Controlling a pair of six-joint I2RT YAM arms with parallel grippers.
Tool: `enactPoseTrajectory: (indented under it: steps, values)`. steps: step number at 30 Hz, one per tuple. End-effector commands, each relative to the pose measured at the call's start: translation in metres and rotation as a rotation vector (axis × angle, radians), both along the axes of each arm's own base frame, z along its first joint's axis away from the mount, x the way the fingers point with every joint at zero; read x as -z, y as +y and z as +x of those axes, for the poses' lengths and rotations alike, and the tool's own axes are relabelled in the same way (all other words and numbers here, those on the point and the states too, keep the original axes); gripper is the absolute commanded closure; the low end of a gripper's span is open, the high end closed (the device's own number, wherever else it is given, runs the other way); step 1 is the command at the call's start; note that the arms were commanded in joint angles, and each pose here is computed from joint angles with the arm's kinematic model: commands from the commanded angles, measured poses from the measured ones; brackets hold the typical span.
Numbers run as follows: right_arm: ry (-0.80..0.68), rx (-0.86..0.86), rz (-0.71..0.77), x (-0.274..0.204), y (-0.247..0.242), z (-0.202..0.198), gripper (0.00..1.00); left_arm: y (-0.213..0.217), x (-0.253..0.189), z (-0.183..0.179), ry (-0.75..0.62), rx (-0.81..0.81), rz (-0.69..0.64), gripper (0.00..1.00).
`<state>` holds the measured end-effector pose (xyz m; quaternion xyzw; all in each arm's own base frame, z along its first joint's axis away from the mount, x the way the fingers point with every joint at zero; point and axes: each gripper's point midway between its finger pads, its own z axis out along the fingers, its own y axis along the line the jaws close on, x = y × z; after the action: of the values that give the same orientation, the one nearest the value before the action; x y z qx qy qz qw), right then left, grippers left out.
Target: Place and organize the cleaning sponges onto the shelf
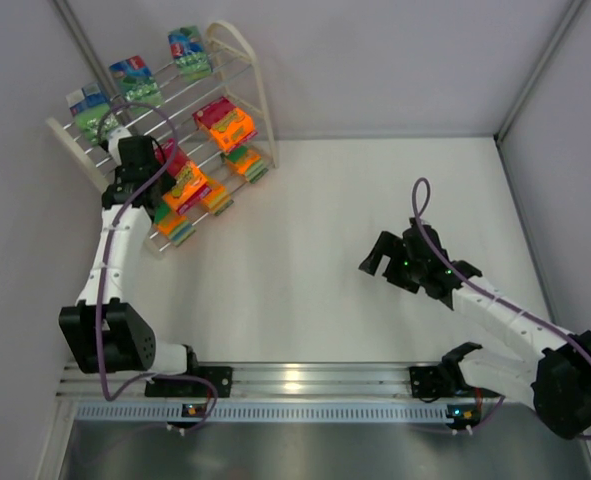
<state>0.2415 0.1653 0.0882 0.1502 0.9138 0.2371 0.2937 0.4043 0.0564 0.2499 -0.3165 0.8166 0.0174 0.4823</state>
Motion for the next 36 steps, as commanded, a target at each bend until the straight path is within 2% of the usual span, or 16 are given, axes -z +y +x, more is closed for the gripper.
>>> enactPoseTrajectory:
  steps: [1,8,17,28,36]
  values:
    - [-0.040,0.002,0.050,-0.008,0.008,0.010,0.01,0.015,-0.023,0.007,-0.051,-0.053,0.039,0.64]
    - [-0.036,-0.006,0.056,-0.007,0.012,0.009,0.01,0.022,-0.030,0.015,-0.081,-0.105,0.039,0.64]
    - [-0.045,-0.007,0.066,-0.010,0.014,0.011,0.01,0.024,-0.028,0.024,-0.094,-0.096,0.058,0.61]
    - [-0.055,-0.007,0.071,-0.013,0.015,0.012,0.01,0.023,-0.032,0.018,-0.106,-0.096,0.059,0.37]
    - [-0.053,-0.015,0.077,-0.012,0.017,0.012,0.00,0.013,-0.054,0.010,-0.157,-0.039,0.046,0.29]
